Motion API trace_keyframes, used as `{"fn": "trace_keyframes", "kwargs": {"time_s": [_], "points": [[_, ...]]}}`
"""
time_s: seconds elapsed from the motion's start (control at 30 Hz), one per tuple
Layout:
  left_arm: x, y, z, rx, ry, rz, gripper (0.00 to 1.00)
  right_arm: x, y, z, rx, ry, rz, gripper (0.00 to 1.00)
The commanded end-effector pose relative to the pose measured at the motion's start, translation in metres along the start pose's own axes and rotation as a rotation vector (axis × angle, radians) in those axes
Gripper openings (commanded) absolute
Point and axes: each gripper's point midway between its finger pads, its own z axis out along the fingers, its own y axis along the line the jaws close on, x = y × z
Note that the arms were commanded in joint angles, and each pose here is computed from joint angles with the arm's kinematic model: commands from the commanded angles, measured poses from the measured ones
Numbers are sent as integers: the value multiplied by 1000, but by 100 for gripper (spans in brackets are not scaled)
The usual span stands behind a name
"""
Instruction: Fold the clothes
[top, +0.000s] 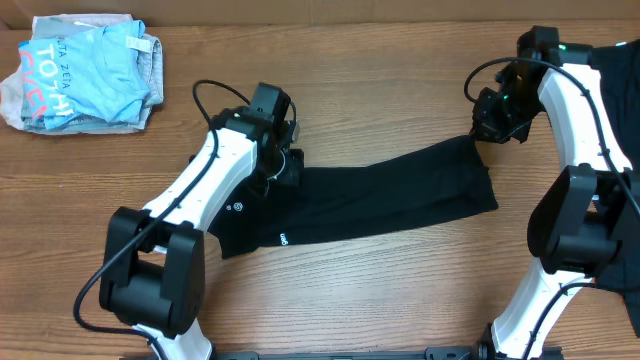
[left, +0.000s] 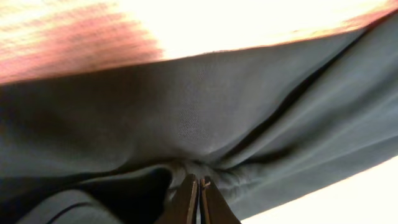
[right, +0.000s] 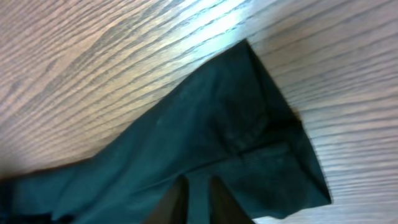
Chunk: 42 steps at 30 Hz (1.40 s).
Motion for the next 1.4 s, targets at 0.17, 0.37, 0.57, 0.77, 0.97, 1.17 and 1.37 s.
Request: {"fn": "trace_keyframes", "kwargs": {"time_s": [0.17, 0.37, 0.57, 0.77, 0.97, 1.17, 1.37], "points": [[22, 28, 43, -34, 149, -90, 4, 10, 3, 22, 11, 32, -14, 4], [29, 47, 56, -85, 199, -122, 4, 28, -13, 59, 33, 80, 22, 4], [40, 88, 46, -256, 224, -210, 4, 40, -24, 83, 42, 99, 46, 4], [55, 125, 31, -352, 279, -285, 4, 42, -47, 104, 135, 62, 115, 6], [59, 165, 18, -433, 280, -368, 5, 46, -60, 103, 204, 59, 154, 4], [61, 211, 2, -514, 249, -488, 4, 45, -58, 97, 208, 51, 204, 4], [41, 234, -29, -507, 195, -572, 4, 24, -40, 50, 176, -30, 184, 4]]}}
